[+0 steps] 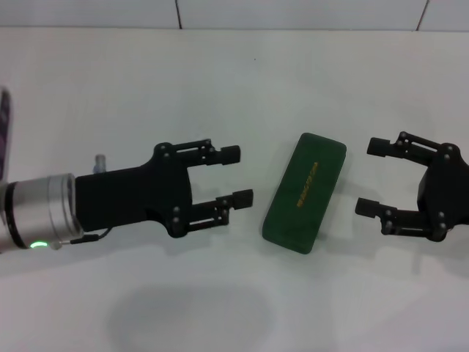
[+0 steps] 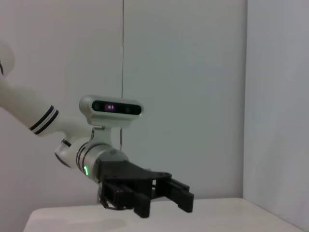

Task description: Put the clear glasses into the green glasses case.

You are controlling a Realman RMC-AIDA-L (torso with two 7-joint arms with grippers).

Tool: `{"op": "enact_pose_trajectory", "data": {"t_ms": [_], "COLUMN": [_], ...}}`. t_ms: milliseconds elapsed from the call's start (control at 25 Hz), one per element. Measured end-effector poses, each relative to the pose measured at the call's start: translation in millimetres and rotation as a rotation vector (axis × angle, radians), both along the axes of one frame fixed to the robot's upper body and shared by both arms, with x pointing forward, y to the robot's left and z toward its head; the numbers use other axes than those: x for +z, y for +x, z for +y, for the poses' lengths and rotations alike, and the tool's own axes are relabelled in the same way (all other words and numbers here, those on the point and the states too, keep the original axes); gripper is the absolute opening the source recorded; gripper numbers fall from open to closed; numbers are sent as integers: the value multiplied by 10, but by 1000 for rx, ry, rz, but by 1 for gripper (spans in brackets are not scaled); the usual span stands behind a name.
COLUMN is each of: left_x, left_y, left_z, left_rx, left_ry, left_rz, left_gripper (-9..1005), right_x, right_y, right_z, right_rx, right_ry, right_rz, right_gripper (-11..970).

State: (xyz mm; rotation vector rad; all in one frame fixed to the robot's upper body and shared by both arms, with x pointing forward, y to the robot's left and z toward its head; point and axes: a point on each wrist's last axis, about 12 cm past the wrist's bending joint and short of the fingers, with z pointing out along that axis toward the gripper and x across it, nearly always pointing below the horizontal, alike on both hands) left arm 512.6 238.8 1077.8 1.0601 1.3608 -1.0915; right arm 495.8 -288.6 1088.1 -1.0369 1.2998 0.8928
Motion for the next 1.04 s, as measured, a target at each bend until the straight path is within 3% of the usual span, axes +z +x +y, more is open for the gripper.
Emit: {"op": "enact_pose_trajectory", "data": {"t_ms": [240, 1040], "left_x": [-73, -105], "left_y": [-96, -116], "left_z": [3, -99], "left_rx": [4, 1], "left_ry": [6, -1], "left_rz": [-2, -45], "left_gripper": [634, 626], "right_x": [7, -65], "right_y": [64, 65], "right_z": [138, 263], "right_rx": [51, 108], "right_ry": [-7, -44], "right_rz": [-11, -8], "right_gripper": [838, 837]}}
